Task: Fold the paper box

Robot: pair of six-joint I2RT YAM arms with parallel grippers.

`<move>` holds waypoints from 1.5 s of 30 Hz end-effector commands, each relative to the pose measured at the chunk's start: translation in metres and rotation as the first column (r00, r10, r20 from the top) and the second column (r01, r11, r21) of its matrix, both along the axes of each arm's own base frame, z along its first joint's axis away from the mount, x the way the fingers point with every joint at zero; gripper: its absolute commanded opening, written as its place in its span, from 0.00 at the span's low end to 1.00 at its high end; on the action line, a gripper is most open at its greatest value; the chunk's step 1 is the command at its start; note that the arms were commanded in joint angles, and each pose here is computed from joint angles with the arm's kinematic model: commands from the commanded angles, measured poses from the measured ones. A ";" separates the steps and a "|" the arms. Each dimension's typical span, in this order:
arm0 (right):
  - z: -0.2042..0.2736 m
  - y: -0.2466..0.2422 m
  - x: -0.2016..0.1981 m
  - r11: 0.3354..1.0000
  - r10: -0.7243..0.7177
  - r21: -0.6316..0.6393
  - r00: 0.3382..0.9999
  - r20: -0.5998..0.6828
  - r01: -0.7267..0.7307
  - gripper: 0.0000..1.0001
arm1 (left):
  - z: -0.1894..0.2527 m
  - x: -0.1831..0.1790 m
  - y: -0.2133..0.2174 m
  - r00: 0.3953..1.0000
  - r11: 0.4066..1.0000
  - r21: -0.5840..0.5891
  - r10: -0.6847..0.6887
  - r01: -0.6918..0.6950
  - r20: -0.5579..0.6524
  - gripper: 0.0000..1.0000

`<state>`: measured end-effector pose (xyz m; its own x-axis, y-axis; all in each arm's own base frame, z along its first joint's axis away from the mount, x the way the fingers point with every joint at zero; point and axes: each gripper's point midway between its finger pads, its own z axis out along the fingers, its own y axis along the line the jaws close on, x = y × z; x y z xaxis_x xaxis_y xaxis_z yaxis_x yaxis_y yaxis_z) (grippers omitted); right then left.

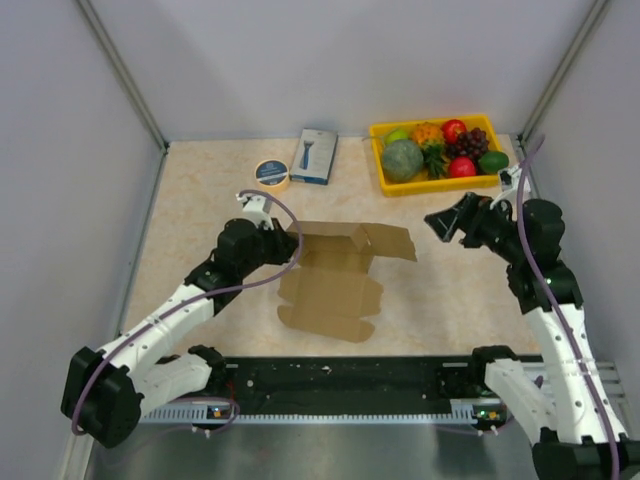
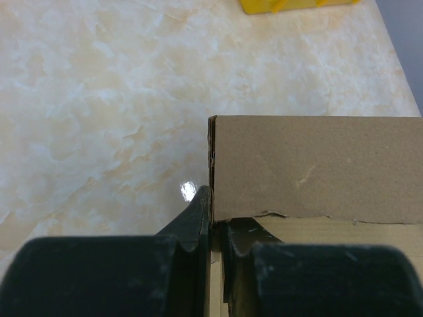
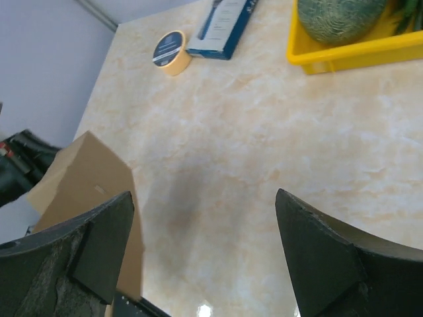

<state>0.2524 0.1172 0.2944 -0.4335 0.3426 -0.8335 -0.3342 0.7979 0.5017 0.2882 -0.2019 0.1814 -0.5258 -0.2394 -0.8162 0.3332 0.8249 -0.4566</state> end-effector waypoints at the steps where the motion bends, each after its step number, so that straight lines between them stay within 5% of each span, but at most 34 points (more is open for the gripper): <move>1: -0.020 0.001 0.028 0.993 0.102 0.065 0.990 -0.098 -0.096 0.86 | 0.017 -0.010 -0.009 0.994 0.994 -0.038 -0.106 0.107 0.004 0.00; 2: -0.018 0.026 0.012 0.947 0.309 0.127 0.946 -0.095 -0.296 0.81 | 0.019 -0.013 -0.012 0.991 0.990 -0.046 -0.133 0.133 0.005 0.00; 4: -0.024 0.045 0.004 0.889 0.450 0.124 0.891 -0.058 -0.441 0.73 | 0.019 -0.013 -0.013 0.989 0.988 -0.042 -0.147 0.147 0.002 0.00; 7: -0.017 0.071 -0.010 0.830 0.548 0.129 0.837 0.001 -0.543 0.77 | 0.021 -0.015 -0.015 0.985 0.984 -0.049 -0.174 0.174 0.001 0.00; 16: -0.024 0.108 -0.058 0.655 0.740 0.182 0.671 0.038 -0.733 0.68 | 0.015 -0.017 -0.021 0.978 0.977 -0.060 -0.206 0.204 -0.016 0.00; 33: -0.032 0.142 -0.091 0.668 0.740 0.069 0.671 0.040 -0.741 0.74 | 0.011 -0.016 -0.030 0.966 0.965 -0.069 -0.254 0.251 -0.041 0.00; 37: -0.039 0.137 -0.072 0.780 0.626 -0.004 0.780 0.017 -0.626 0.72 | 0.009 -0.016 -0.027 0.968 0.969 -0.046 -0.246 0.243 -0.048 0.00; 45: -0.060 0.136 -0.048 0.873 0.453 -0.186 0.891 -0.032 -0.451 0.70 | -0.010 -0.017 -0.018 0.966 0.981 0.006 -0.190 0.194 -0.177 0.00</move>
